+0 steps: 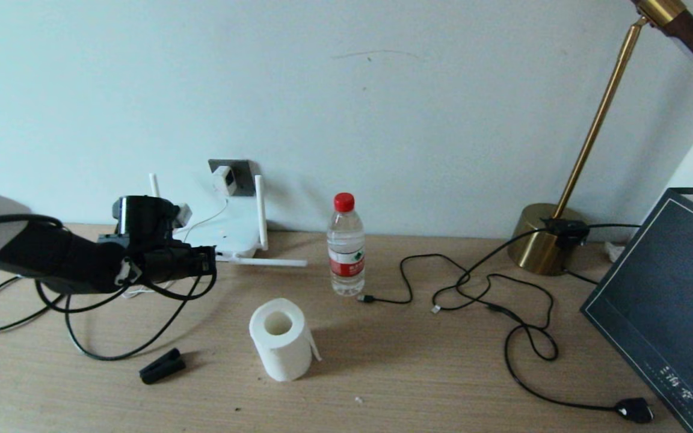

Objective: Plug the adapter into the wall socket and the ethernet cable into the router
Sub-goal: Plug cable into router interface

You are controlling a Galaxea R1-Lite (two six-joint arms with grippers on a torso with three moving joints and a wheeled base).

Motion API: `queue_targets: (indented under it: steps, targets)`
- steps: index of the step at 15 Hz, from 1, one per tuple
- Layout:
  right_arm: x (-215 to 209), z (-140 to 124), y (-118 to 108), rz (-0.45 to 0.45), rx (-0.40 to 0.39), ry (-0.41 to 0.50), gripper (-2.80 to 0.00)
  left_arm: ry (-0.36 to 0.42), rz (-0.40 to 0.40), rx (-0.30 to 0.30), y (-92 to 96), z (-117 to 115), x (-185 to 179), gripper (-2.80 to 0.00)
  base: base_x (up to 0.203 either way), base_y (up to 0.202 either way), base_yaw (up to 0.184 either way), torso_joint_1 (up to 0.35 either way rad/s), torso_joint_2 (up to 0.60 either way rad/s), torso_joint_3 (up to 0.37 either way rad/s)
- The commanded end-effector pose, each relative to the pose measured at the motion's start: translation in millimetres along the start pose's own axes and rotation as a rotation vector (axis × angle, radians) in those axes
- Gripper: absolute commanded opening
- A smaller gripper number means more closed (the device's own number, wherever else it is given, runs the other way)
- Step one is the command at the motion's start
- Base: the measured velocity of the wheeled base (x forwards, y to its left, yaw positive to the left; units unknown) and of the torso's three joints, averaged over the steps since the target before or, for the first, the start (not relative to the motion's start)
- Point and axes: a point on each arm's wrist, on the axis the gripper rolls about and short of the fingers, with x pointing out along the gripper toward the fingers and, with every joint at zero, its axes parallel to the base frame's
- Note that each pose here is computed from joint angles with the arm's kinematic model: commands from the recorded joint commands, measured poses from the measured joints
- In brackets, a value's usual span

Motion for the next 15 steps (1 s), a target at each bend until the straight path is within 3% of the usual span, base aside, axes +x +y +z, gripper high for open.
queue_targets:
  steps: [1,15]
  targets:
    - [0.1,-0.2,0.0,0.001,0.0,0.003,-2.8,-0.004,-0.001,0.001,-0.5,0.8,-0.1,-2.8,0.0,0.0,0.0,0.0,0.0,0.0]
    - [0.1,-0.2,0.0,0.001,-0.002,0.003,-2.8,0.004,-0.01,0.006,-4.7,-2.0,-0.4,-2.8,0.0,0.0,0.0,0.0,0.0,0.0]
